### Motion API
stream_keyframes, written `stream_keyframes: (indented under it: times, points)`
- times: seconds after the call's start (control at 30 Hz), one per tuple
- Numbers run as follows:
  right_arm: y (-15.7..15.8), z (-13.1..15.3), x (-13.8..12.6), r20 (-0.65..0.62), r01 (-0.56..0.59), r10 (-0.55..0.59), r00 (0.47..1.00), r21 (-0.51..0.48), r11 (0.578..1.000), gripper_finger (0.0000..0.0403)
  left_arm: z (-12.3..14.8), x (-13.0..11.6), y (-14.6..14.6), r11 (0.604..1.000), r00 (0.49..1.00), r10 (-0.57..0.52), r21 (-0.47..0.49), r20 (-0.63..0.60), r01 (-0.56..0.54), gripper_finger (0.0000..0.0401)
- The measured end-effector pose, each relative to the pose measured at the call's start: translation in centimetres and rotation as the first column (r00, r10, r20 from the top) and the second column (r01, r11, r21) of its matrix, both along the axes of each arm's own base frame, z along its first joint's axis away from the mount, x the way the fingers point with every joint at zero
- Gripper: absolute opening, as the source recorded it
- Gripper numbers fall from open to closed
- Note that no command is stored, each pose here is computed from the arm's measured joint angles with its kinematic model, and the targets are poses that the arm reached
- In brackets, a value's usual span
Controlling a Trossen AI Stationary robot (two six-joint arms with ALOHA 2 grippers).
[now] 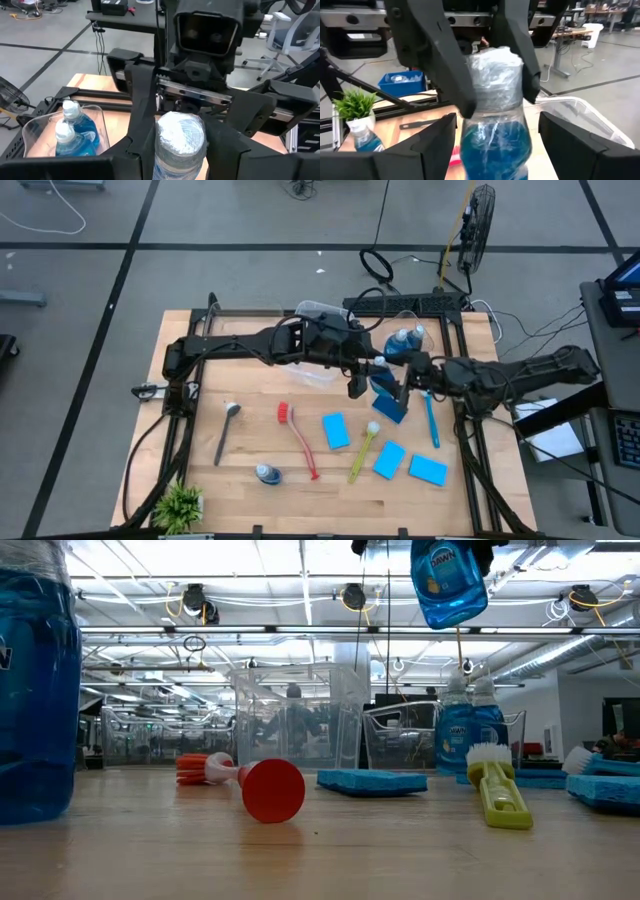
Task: Pick & Place Kitchen Sink Supplies
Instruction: Put the blue dish soap into the right transparent bin
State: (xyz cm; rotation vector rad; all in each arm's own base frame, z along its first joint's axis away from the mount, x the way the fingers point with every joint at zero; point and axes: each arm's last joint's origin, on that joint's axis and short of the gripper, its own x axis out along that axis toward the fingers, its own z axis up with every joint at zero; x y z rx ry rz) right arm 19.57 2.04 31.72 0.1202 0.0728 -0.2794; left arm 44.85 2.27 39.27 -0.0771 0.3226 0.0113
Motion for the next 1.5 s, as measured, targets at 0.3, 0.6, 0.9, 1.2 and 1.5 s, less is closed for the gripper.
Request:
stream_keyframes:
  times: [0.3,0.6,0.9,1.2,1.5]
  points:
    - [-1.1,-0.4,0.7,-0.008,-0.057,0.057,0.998,0.059,0.997,0.0223,-0.2,-0.1,0.1,1.000,1.000,0.001,0.005,-0.027,-0.001,0.0136]
    - [-1.5,-0.2,0.7,0.009,-0.076,0.075,0.997,0.063,0.995,0.0198,-0.4,-0.1,0.1,1.000,0.999,0.000,0.013,-0.043,0.000,0.0136]
    - [-1.5,-0.3,0.7,0.005,-0.075,0.075,0.997,0.062,0.995,0.0160,-0.4,-0.1,0.2,1.000,0.999,0.000,0.021,-0.044,0.001,0.0136]
    - [-1.5,-0.3,0.7,0.005,-0.073,0.073,0.997,0.062,0.995,0.0158,-0.4,-0.1,0.2,1.000,0.999,0.000,0.023,-0.037,0.001,0.0136]
    - [-1.5,-0.9,0.7,-0.044,-0.070,0.072,0.996,0.063,0.996,0.0156,0.1,-0.2,0.4,0.997,0.999,0.054,0.048,-0.002,-0.054,0.0226]
